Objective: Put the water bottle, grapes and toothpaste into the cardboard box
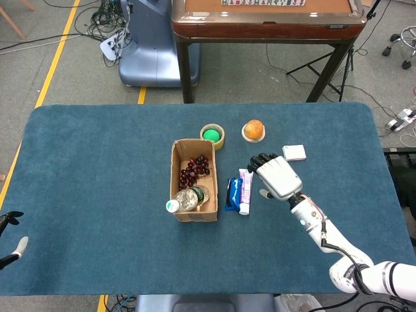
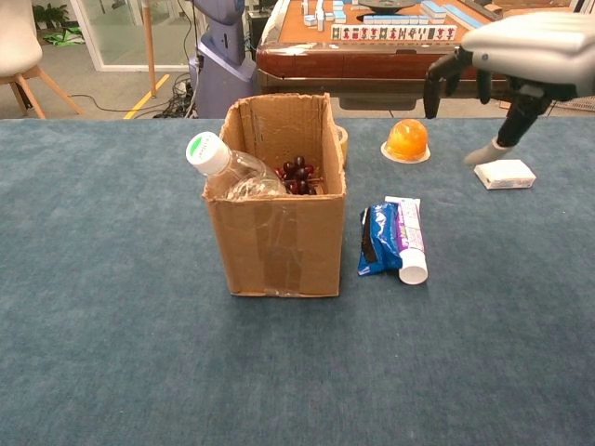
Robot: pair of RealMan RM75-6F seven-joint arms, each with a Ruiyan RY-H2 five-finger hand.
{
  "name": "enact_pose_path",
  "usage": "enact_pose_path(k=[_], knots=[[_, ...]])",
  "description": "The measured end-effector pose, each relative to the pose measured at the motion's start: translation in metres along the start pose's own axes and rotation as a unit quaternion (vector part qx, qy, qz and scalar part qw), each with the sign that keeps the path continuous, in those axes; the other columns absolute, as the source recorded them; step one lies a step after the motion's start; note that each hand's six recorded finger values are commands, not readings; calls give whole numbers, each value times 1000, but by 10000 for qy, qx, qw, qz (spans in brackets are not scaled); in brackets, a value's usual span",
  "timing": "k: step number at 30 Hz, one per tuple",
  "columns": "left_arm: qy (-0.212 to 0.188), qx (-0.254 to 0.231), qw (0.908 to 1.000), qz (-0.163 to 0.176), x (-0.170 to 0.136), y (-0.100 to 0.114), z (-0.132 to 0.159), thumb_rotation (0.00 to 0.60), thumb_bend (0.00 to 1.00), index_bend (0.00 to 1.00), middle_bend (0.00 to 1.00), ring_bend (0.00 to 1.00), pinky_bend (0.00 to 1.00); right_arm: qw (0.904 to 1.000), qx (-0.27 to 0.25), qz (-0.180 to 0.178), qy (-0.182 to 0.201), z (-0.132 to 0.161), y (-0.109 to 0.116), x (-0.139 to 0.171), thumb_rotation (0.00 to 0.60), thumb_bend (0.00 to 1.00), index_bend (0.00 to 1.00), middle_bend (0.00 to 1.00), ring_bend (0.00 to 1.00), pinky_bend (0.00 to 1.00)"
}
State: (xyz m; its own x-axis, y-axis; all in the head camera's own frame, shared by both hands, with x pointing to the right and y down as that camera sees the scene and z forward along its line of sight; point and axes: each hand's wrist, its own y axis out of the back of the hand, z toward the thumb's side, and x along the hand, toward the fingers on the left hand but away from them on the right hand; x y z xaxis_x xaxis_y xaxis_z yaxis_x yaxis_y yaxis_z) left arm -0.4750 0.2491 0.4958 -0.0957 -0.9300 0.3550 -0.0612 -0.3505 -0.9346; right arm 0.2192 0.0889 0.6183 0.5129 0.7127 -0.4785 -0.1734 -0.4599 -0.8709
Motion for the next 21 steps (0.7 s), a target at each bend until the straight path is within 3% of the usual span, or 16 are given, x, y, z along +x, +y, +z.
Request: enact_pose_path(k=[5, 11, 21], knots=[[12, -12, 10000, 4, 0, 0, -1, 600, 279, 317, 435, 346, 550, 9997, 167, 183, 51, -4, -22, 3, 600, 0, 426, 254, 210, 394], [1, -18, 10000, 8, 0, 1, 0, 600, 279, 317, 435, 346, 550, 9979, 421, 409, 271, 1, -46, 4, 600, 0, 435, 180, 128, 242], [10, -33, 10000, 21, 0, 2, -1, 600, 279, 317, 435, 346, 550, 9925, 756, 739, 608, 12, -81, 1, 600, 0, 435, 109, 38, 157]])
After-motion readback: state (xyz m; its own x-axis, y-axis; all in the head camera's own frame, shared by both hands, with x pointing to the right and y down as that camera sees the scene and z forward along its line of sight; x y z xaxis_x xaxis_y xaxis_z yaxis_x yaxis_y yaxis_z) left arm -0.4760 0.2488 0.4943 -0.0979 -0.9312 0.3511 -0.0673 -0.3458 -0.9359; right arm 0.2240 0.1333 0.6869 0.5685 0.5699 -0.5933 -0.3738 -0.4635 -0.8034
